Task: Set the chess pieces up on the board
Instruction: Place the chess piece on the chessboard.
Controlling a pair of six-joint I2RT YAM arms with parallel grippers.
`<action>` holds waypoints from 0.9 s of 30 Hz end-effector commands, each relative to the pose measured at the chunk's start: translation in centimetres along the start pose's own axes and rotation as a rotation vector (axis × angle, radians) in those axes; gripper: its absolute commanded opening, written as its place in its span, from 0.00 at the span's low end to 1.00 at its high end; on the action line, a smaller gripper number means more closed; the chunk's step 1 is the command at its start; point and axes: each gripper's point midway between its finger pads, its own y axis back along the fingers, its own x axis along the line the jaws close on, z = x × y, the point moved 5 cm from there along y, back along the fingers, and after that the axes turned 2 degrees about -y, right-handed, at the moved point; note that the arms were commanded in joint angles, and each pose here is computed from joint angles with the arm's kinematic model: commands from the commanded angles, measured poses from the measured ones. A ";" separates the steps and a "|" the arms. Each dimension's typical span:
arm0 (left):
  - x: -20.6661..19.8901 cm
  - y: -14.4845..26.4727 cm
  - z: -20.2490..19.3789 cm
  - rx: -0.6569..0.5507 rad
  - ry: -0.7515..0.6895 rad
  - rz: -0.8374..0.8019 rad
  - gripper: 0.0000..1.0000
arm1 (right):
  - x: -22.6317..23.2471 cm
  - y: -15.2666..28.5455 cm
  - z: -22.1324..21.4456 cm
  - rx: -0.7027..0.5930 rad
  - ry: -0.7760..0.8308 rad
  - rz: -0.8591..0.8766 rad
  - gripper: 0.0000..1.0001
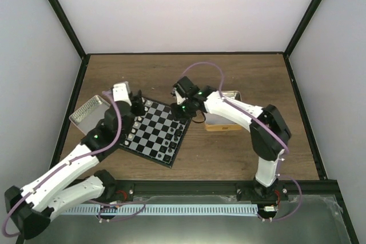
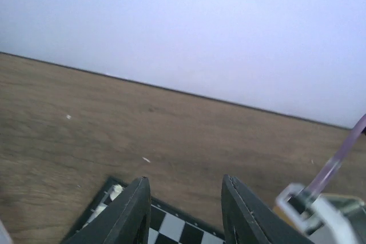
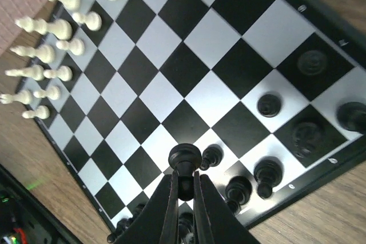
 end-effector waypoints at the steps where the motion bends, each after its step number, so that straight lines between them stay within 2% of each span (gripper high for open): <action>1: 2.5 2.3 2.2 -0.083 -0.023 0.120 0.36 | 0.5 -1.9 -0.9 0.079 0.037 -0.112 0.01; 5: 2.9 3.3 3.0 -0.124 0.006 0.103 0.36 | 0.3 -3.3 -0.9 0.103 0.030 -0.173 0.01; 12: 2.8 3.2 2.5 -0.113 0.011 0.088 0.36 | -0.6 -4.5 -0.9 0.136 0.032 -0.259 0.01; 27: 2.7 3.0 2.0 -0.101 0.013 0.076 0.36 | -1.2 -5.9 -0.6 0.163 0.060 -0.322 0.04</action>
